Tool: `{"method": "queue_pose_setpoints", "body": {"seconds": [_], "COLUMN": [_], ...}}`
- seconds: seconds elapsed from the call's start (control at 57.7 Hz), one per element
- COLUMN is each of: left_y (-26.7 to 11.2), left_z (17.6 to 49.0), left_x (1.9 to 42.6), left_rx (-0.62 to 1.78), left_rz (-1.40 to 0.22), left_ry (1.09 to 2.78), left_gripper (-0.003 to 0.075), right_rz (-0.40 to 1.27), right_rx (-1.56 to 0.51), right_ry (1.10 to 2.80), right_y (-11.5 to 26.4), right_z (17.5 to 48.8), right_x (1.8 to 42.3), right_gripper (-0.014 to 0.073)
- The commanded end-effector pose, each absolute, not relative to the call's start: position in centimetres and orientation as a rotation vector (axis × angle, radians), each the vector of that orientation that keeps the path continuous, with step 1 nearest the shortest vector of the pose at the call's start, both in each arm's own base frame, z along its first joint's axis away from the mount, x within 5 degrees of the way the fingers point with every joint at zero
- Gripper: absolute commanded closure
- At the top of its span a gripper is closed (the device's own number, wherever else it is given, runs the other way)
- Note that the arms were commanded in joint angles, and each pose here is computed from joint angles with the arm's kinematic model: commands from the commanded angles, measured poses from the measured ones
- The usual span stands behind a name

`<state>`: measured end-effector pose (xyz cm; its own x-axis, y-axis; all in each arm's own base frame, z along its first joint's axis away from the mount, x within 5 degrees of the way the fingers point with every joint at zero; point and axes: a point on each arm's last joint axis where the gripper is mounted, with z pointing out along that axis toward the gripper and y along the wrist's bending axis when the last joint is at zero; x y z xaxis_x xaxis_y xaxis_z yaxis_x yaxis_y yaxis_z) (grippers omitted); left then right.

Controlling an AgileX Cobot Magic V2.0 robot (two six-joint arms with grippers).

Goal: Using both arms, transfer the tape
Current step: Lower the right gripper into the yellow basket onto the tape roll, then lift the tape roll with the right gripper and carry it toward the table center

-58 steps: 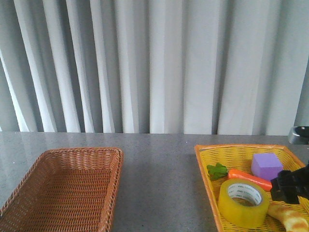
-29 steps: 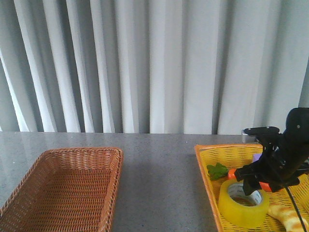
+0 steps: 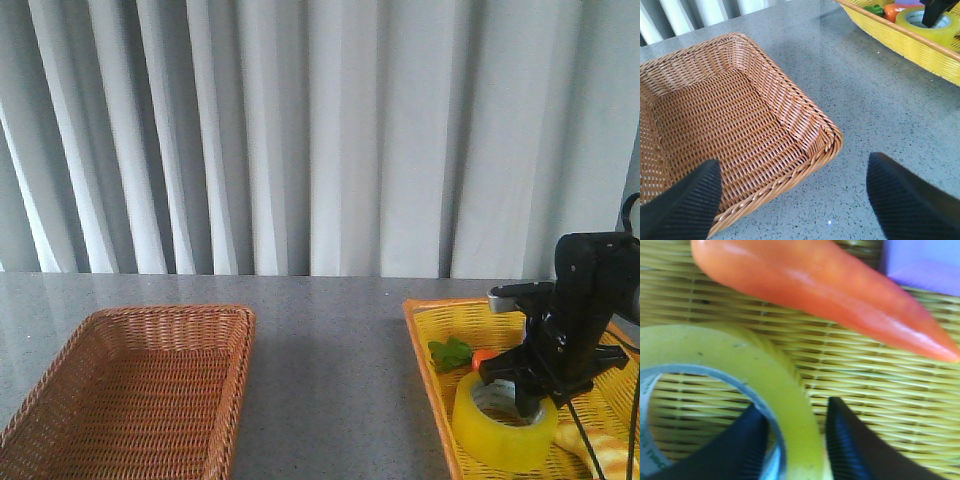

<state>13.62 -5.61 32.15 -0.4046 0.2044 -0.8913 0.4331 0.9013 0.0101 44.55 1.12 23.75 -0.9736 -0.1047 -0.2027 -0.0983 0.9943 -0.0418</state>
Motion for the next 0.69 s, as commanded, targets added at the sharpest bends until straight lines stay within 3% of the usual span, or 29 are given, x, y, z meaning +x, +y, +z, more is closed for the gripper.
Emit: {"method": "queue_pose_setpoints", "body": {"seconds": [0.0, 0.104, 0.295, 0.52, 0.676], "left_y": [-5.8, -5.8, -5.8, -5.8, -5.8], "left_z": [33.8, 33.8, 33.8, 33.8, 33.8], "left_x": [13.9, 13.9, 13.9, 13.9, 13.9], "left_rx": [0.425, 0.425, 0.425, 0.425, 0.425], "left_rz": [-0.291, -0.291, -0.291, -0.291, -0.291], "left_ry": [1.901, 1.901, 1.901, 1.901, 1.901], "left_gripper": [0.0139, 0.0139, 0.0139, 0.0139, 0.0139], "right_rz": [-0.060, -0.061, -0.065, 0.009, 0.173], "right_rx": [-0.143, -0.148, -0.179, -0.218, -0.293], "right_ry": [2.836, 2.843, 2.826, 2.693, 2.548], "right_y": [0.9, 0.9, 0.9, 1.4, 2.7], "right_z": [27.2, 27.3, 29.3, 34.7, 38.5], "right_x": [44.2, 44.1, 43.0, 40.4, 38.4], "right_gripper": [0.0452, 0.0506, 0.0508, 0.0497, 0.0493]}}
